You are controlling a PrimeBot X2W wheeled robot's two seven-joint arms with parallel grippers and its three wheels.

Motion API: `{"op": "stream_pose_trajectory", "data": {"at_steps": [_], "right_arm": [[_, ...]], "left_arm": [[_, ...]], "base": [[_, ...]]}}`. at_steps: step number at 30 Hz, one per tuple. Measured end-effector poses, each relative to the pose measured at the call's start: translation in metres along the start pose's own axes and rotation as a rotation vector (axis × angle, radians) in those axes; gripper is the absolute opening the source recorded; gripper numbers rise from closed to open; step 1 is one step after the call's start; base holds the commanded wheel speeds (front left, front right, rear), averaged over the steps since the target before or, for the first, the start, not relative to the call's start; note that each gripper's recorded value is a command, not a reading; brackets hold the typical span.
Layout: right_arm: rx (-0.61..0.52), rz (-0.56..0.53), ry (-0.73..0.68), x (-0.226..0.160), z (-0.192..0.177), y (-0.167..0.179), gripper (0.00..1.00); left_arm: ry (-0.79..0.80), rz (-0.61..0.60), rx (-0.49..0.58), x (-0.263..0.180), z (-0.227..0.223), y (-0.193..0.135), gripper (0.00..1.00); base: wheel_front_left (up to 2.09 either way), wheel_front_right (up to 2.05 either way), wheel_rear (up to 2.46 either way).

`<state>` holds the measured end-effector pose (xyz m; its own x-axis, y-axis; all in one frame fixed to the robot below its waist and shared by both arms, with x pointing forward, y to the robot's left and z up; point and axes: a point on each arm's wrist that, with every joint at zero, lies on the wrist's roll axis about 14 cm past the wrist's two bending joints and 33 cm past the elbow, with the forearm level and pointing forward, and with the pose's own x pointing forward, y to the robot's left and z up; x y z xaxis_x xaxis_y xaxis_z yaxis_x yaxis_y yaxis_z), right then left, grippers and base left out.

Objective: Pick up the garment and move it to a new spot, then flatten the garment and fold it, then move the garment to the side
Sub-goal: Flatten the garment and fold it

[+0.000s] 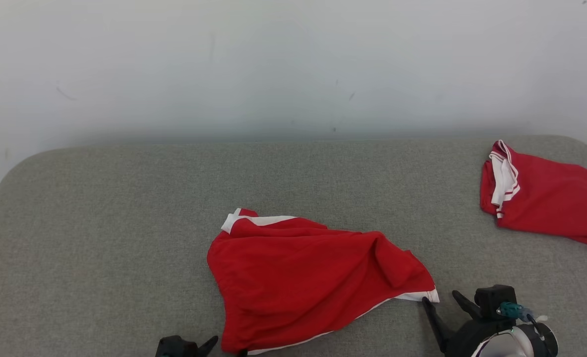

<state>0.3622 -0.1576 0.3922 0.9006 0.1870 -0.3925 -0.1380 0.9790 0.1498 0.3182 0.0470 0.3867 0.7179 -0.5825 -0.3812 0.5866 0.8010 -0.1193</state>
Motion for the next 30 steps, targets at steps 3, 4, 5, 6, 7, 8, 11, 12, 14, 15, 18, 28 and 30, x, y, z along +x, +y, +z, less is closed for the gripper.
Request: {"op": "stream_pose_trajectory", "data": {"at_steps": [3,4,5,6,7,8,11,12,14,15,18,28,30], "right_arm": [[-0.003,0.006,0.007,0.004,-0.002,0.002,1.0],[0.0,0.007,0.009,0.005,-0.003,0.003,1.0],[-0.003,0.01,0.013,0.006,-0.004,0.005,1.0],[-0.005,0.012,0.015,0.007,-0.005,0.006,1.0],[-0.007,0.014,0.017,0.008,-0.006,0.007,1.0],[-0.01,0.016,0.018,0.009,-0.006,0.008,1.0],[-0.013,0.022,0.037,0.011,-0.011,0.011,1.0],[-0.014,0.024,0.043,0.012,-0.012,0.013,1.0],[-0.016,0.023,0.051,0.013,-0.015,0.013,0.52],[-0.019,0.024,0.054,0.013,-0.015,0.013,0.32],[-0.026,0.019,0.048,0.015,-0.013,0.011,0.0],[-0.032,0.019,0.021,0.017,-0.004,0.01,0.0],[-0.006,0.032,-0.031,0.02,0.012,0.015,0.0]], "left_arm": [[0.015,-0.005,0.004,0.002,-0.003,0.001,1.0],[0.016,-0.008,0.005,0.002,-0.004,0.001,1.0],[0.02,-0.008,0.004,0.003,-0.004,0.002,1.0],[0.022,-0.011,0.005,0.004,-0.005,0.002,1.0],[0.025,-0.014,0.009,0.004,-0.005,0.002,1.0],[0.026,-0.016,0.006,0.005,-0.006,0.001,1.0],[0.025,-0.023,-0.002,0.006,-0.006,0.0,1.0],[0.025,-0.027,0.001,0.006,-0.006,-0.001,1.0],[0.026,-0.032,0.005,0.007,-0.005,-0.002,1.0],[0.024,-0.036,0.003,0.007,-0.005,-0.003,0.96],[0.029,-0.038,0.013,0.008,-0.005,-0.003,0.0],[-0.01,-0.03,0.018,0.008,0.01,0.003,0.0],[-0.045,-0.03,0.027,0.008,0.021,0.005,0.0]], "base": [[0.0,0.0,0.0],[0.0,0.0,0.0],[0.0,0.0,0.0],[0.0,0.0,0.0],[0.0,0.0,0.0],[0.0,0.0,0.0],[0.0,0.0,0.0],[0.0,0.0,0.0],[0.0,0.0,0.0],[0.0,0.0,0.0],[0.0,0.0,0.0],[0.0,0.0,0.0],[0.0,0.0,0.0]]}}
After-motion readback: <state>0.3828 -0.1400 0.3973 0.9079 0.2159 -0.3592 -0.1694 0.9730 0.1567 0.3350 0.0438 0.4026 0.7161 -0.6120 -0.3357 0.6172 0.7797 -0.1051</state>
